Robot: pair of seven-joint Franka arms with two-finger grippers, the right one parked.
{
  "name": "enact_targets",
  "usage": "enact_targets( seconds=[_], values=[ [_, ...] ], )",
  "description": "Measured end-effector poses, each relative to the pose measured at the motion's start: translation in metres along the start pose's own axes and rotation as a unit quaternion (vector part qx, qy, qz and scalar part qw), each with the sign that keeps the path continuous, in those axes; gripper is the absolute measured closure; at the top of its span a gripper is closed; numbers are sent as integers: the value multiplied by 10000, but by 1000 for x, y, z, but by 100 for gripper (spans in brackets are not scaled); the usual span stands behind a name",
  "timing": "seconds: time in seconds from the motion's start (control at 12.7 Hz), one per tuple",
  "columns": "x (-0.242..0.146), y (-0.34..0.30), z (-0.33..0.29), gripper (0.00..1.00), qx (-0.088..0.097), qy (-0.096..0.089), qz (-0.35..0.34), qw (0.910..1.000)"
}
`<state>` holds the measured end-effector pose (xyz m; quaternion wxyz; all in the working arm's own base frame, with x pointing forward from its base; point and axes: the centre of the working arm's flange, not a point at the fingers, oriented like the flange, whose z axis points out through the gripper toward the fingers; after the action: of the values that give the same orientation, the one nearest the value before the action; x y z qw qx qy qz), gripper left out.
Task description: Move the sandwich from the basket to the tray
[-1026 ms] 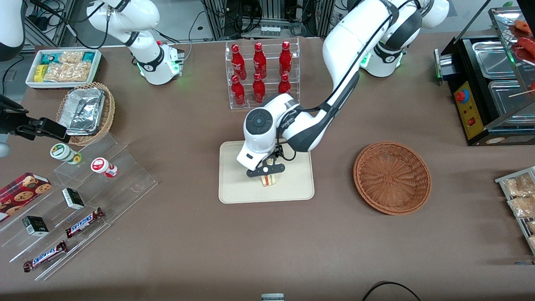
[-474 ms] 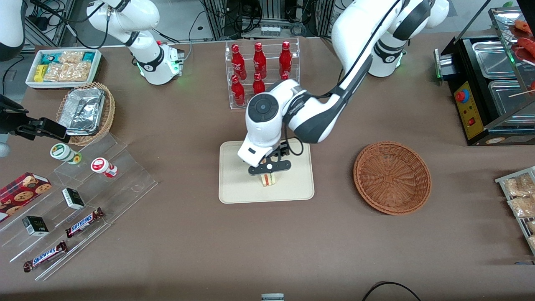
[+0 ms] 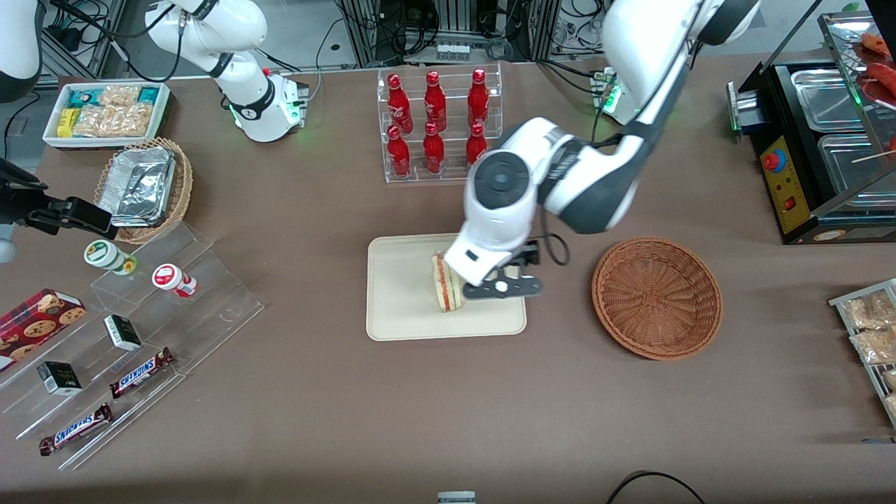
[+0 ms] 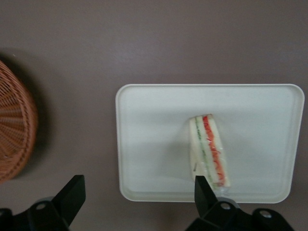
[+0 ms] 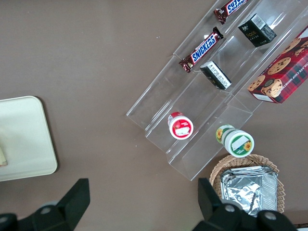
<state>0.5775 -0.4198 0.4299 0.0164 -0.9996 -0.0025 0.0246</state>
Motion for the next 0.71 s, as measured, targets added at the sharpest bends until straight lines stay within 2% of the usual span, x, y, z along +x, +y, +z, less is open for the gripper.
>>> enact_targets(
  seconds=[0.24,0.55,0.71],
  values=[
    [14,-65,-21,0,52,-127,398,9991],
    [26,-155,-38,0,-64,-231,719,9971],
    [27,-209,-51,0,-138,-388,892,9952]
  ],
)
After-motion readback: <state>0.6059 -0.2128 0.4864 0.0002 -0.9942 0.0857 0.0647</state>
